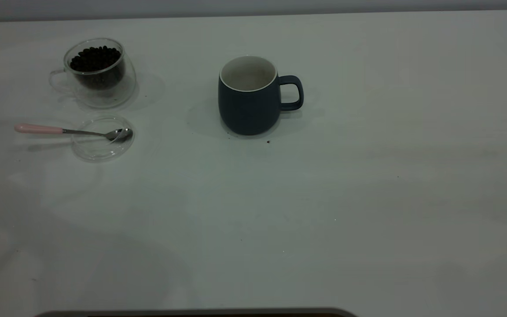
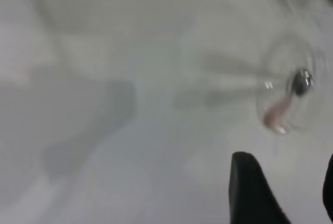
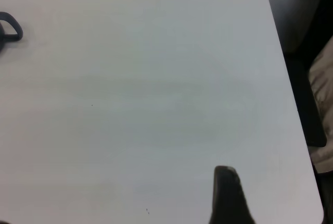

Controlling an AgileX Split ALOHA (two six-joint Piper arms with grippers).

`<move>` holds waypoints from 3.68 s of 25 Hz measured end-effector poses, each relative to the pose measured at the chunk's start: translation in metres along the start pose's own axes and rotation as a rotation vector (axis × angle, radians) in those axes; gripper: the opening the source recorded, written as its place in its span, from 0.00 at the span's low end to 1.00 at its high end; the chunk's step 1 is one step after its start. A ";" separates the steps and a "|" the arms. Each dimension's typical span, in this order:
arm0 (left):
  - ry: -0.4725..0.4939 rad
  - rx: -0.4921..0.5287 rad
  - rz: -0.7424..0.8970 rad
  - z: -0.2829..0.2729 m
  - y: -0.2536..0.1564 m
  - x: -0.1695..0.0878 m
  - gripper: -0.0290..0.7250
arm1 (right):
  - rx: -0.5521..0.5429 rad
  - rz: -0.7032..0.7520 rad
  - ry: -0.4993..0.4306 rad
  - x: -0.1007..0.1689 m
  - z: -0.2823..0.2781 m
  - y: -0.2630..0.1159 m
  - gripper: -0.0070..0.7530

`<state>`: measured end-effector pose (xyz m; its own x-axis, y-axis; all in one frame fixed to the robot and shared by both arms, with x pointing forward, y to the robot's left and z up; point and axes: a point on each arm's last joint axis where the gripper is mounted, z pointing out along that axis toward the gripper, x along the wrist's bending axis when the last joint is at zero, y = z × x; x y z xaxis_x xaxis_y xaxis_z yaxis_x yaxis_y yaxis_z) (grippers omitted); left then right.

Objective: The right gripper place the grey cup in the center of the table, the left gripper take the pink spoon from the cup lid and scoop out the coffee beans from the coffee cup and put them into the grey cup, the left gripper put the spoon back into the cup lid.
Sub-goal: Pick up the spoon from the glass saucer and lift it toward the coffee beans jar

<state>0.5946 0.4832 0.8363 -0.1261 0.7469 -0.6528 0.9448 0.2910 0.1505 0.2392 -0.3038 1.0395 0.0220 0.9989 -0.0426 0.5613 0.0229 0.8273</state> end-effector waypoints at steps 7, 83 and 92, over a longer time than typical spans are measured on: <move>-0.015 0.036 0.015 0.019 -0.003 0.007 0.81 | 0.000 0.000 0.000 0.000 0.000 0.000 0.68; -0.197 0.132 0.161 0.101 -0.006 -0.038 0.20 | 0.000 0.000 0.000 0.000 0.000 0.000 0.68; -0.265 0.199 0.273 0.073 0.002 -0.062 0.20 | 0.000 0.000 0.000 0.000 0.000 0.000 0.68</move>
<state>0.6259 0.3941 0.8227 0.1939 0.5937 -0.7810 0.9760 -0.0360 0.2150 0.2392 -0.3038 1.0395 0.0220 0.9989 -0.0426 0.5613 0.0229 0.8273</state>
